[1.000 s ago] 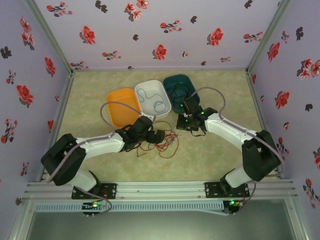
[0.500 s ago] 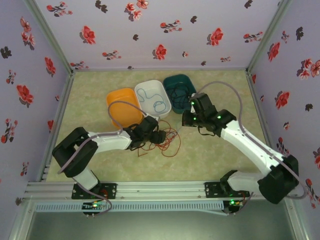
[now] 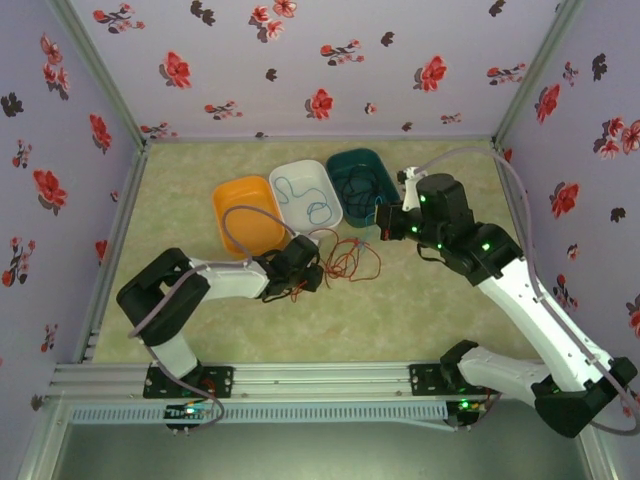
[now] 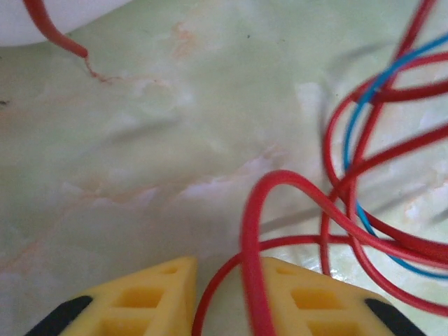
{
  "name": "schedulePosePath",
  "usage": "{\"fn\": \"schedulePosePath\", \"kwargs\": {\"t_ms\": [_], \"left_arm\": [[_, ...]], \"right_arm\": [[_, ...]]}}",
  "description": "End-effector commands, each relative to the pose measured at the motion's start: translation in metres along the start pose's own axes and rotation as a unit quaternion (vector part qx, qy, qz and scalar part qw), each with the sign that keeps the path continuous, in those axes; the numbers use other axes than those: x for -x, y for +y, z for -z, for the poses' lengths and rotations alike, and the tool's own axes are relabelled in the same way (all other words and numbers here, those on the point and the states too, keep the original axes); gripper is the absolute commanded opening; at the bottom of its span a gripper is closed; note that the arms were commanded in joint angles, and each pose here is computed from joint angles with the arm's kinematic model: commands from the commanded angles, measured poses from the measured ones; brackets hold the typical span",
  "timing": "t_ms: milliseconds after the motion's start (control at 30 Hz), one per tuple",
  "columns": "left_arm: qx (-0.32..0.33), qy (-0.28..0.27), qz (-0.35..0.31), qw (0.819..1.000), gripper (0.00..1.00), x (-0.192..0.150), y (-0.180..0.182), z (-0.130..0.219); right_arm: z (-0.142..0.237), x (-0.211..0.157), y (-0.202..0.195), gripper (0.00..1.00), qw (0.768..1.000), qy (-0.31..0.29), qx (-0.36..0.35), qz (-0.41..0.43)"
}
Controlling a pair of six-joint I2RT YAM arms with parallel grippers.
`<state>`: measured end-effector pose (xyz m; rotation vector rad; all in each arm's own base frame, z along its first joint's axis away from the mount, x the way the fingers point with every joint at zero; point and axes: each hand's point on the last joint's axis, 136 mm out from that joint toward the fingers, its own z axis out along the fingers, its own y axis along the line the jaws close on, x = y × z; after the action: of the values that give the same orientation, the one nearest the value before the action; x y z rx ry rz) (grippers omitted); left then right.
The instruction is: Untangle the cables
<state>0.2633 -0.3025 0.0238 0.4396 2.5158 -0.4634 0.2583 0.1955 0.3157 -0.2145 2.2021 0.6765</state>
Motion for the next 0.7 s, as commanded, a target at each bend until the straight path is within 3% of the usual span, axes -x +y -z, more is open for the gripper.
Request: {"fn": "schedulePosePath", "kwargs": {"t_ms": [0, 167, 533, 667], "left_arm": [[-0.025, 0.015, -0.001, 1.000, 0.20, -0.007, -0.015, -0.004], [-0.023, 0.022, -0.003, 0.999, 0.10, -0.012, -0.014, -0.003], [-0.057, -0.032, -0.009, 0.998, 0.12, 0.019, -0.031, 0.033], [-0.062, -0.039, -0.011, 0.997, 0.12, 0.020, -0.032, 0.043]], "right_arm": [[0.022, 0.011, 0.005, 0.00, 0.999, -0.020, 0.000, 0.027], [0.046, 0.023, 0.006, 0.00, 0.998, -0.042, -0.007, 0.041], [0.086, 0.026, 0.048, 0.00, 0.989, -0.064, 0.109, 0.080], [0.101, 0.034, 0.055, 0.00, 0.985, -0.084, 0.120, 0.090]]}}
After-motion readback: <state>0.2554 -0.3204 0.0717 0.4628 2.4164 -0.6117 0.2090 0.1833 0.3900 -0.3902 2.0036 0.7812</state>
